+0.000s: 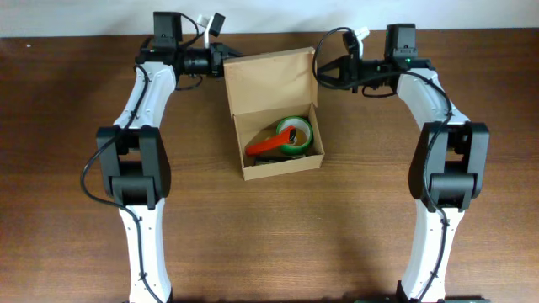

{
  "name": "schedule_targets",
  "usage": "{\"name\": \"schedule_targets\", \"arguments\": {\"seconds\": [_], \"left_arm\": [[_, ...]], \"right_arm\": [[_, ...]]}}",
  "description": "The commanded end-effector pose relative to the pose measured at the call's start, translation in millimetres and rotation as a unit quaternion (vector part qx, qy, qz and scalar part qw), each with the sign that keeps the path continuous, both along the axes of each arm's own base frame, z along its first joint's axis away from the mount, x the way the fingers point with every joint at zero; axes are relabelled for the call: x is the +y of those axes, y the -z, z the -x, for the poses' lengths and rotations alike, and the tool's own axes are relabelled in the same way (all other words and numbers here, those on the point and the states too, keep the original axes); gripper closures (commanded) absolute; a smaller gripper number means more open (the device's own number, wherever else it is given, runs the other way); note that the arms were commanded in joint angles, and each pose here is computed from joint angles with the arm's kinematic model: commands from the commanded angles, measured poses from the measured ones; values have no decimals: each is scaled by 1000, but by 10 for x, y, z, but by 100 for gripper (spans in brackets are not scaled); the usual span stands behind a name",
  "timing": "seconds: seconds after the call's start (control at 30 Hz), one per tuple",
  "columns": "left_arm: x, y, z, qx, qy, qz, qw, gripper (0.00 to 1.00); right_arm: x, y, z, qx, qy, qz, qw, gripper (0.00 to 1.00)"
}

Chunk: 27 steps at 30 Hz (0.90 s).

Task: Pack container
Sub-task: 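Push the box lid flaps closed with both grippers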

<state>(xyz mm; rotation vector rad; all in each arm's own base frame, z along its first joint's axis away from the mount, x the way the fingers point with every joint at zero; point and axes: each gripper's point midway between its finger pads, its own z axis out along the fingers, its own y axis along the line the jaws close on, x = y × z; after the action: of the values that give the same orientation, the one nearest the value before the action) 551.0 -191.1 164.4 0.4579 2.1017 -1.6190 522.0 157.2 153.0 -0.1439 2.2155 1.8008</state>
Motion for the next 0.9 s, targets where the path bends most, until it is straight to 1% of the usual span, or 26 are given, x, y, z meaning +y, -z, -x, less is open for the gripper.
{"name": "schedule_targets", "arguments": {"seconds": [0.0,0.1,0.17,0.23,0.3,0.33,0.4,0.5,0.53,0.6,0.7,0.87], "left_arm": [[25,-508,82,-56,14,14,998,98],[11,-682,258,-75,27,4,997,98],[-15,-764,419,-86,32,-22,996,98],[-77,-823,628,-102,41,-69,991,98],[-158,-905,804,-117,54,-100,987,98],[-214,-930,888,-120,61,-114,984,98],[-334,-903,1040,-117,82,-129,981,98],[-467,-841,1250,-108,118,-135,978,98],[-484,-780,1302,-106,126,-152,975,98],[-522,-758,1350,-105,135,-157,973,98],[-519,-752,1357,-102,135,-158,973,98],[-483,-705,1545,-63,153,-163,973,98]], "right_arm": [[44,-216,12,-28,-16,-14,999,96],[43,-448,37,-54,-15,-11,998,96],[49,-558,75,-59,-16,-11,998,96],[41,-649,116,-69,-9,5,998,96],[-17,-626,224,-75,8,67,995,96],[-95,-555,352,-79,13,133,988,96],[-207,-528,655,-86,-4,231,969,96],[-273,-709,878,-98,-13,263,960,96],[-304,-750,911,-106,-12,278,955,96],[-309,-831,926,-117,-8,279,953,97],[-309,-831,930,-117,-8,279,953,96],[-355,-814,883,-121,1,297,947,96]]}}
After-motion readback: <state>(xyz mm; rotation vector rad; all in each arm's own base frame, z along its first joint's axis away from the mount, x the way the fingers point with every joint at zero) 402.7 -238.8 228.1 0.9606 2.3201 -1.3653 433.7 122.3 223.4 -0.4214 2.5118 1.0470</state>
